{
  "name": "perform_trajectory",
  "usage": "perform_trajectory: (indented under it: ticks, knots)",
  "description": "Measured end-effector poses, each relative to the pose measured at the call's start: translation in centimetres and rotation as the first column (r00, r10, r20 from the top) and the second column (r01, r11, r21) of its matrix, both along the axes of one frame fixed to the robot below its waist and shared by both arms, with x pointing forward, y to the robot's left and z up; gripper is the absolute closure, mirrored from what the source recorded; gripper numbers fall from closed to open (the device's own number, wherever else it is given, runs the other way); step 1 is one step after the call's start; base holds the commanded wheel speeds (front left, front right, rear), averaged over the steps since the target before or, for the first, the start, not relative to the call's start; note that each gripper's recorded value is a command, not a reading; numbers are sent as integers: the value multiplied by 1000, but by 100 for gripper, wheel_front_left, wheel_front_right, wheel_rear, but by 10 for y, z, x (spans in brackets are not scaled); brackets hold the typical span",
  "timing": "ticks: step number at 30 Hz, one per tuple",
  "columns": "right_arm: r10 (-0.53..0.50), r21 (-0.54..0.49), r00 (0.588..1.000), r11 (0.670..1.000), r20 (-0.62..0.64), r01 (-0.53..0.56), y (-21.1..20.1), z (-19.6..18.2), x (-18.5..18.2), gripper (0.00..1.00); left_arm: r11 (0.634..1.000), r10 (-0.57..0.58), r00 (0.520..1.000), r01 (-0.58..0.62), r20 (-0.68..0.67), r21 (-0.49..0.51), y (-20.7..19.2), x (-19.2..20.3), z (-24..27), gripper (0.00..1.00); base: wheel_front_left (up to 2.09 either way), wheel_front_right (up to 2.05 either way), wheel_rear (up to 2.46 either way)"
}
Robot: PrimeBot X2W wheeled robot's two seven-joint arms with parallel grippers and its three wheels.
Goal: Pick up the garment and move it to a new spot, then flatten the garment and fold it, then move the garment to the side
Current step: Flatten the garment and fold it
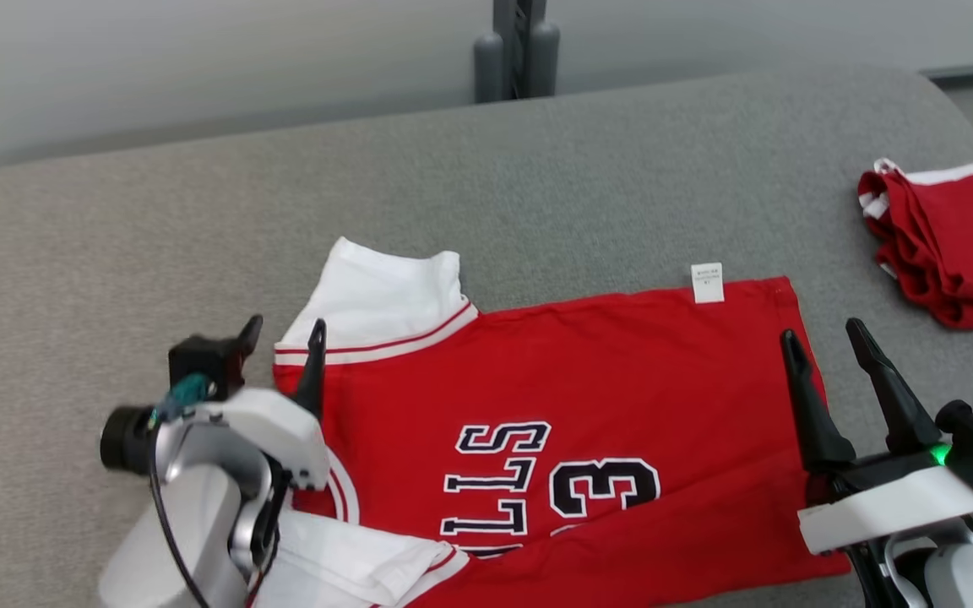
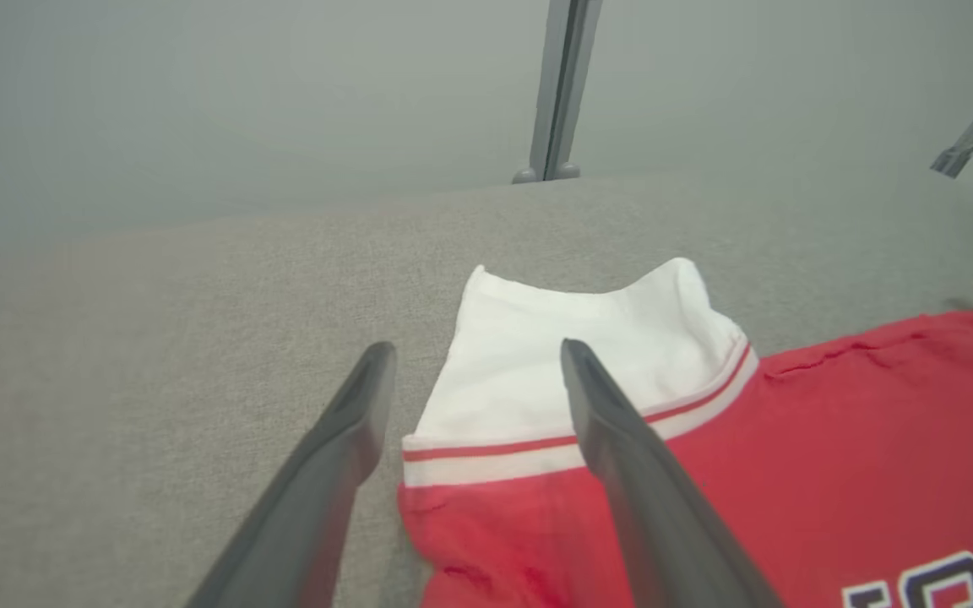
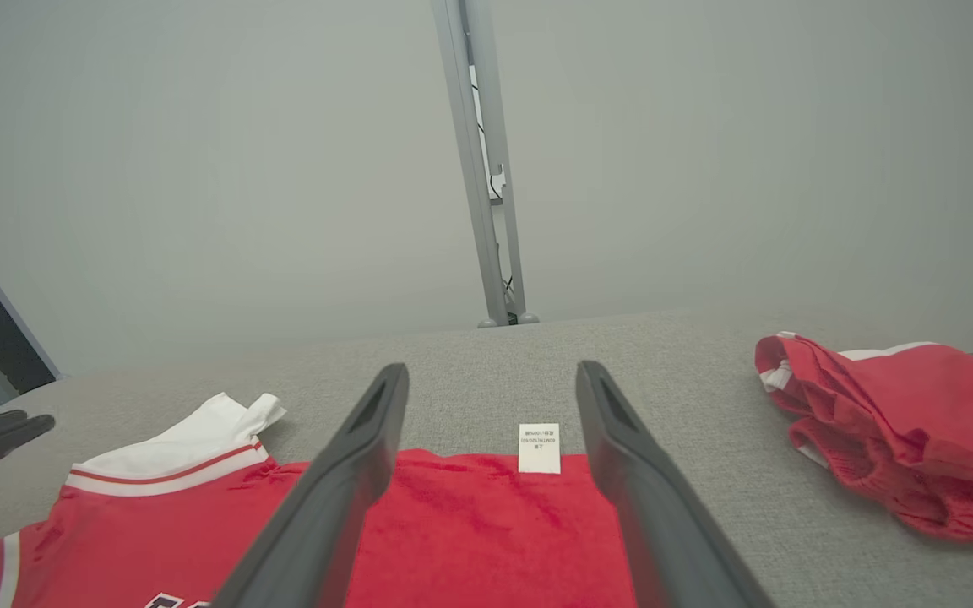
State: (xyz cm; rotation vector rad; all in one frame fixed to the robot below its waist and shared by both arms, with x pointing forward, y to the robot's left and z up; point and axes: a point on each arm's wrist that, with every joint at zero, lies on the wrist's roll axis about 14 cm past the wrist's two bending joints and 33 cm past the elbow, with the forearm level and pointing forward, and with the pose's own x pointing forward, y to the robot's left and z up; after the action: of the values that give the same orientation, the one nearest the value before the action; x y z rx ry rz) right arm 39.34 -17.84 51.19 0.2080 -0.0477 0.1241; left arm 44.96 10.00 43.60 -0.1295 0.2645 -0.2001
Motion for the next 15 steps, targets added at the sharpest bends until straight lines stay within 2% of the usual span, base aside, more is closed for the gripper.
perform_trajectory:
  ticks: [8,15]
  knots:
    - [-13,-24,1000,1000,-26,12,-1,-9,11,0,980,-126,985,142,-117,142,-26,54,-25,0,0,0,0]
    - [-42,-37,997,999,-58,40,-9,-20,14,0,962,-139,975,174,-172,209,-27,91,-40,0,0,0,0]
